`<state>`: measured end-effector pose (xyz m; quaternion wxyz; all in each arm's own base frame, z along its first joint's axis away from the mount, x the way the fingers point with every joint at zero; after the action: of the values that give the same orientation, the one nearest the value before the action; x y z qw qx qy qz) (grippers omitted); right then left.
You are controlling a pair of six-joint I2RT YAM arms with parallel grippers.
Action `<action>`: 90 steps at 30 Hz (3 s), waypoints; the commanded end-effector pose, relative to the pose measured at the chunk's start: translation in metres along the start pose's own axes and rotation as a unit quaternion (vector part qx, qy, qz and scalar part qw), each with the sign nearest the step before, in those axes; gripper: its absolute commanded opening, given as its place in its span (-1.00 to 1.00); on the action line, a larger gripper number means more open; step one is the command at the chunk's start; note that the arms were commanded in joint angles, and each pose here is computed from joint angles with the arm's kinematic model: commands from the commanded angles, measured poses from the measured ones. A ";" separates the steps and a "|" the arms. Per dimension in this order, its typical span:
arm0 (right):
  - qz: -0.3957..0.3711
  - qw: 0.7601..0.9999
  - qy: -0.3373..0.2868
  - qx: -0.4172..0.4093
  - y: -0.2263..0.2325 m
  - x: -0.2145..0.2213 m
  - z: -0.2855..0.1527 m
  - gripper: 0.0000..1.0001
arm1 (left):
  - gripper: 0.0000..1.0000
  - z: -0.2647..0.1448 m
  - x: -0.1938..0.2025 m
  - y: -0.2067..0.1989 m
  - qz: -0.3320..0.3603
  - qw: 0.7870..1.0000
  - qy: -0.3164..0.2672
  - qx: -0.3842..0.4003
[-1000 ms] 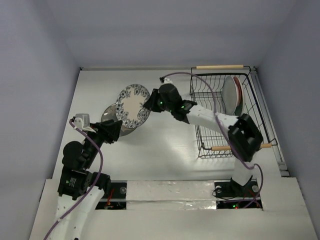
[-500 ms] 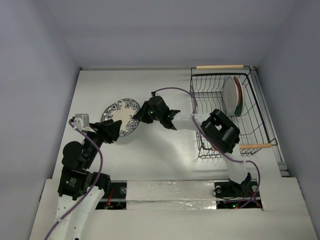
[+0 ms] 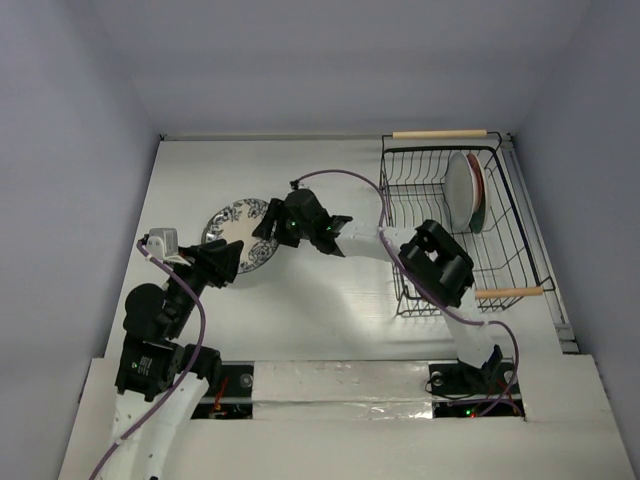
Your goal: Unload the plates from the dish rack
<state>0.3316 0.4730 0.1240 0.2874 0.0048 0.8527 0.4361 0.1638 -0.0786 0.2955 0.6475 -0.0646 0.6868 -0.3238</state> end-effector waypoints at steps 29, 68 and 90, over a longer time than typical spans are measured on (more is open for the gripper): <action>-0.188 0.794 -0.316 0.485 -0.099 -0.171 -0.361 -0.97 | -0.11 -0.001 -0.009 -0.009 0.001 0.999 -0.022 0.024; -0.151 0.742 -0.288 0.586 -0.195 -0.233 -0.397 -1.00 | -0.10 0.004 -0.005 -0.008 0.001 1.000 -0.008 0.025; -0.190 0.861 -0.420 0.214 -0.015 -0.216 -0.452 -1.00 | -0.10 0.005 -0.005 -0.007 -0.001 1.000 -0.008 0.021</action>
<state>0.2968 0.0421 0.3592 0.6051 0.0936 0.7905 -0.0106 0.1645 -0.0811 0.2939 0.6416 -0.0592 0.6909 -0.3279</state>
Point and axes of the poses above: each gripper's point midway between its finger pads, its own z axis out along the fingers, its own y axis along the line the jaws close on, x = y × z, the point moved 4 cm from there along -z, back along the fingers, and after that the axes turned 4 degrees about -z, right-handed, at the moved point
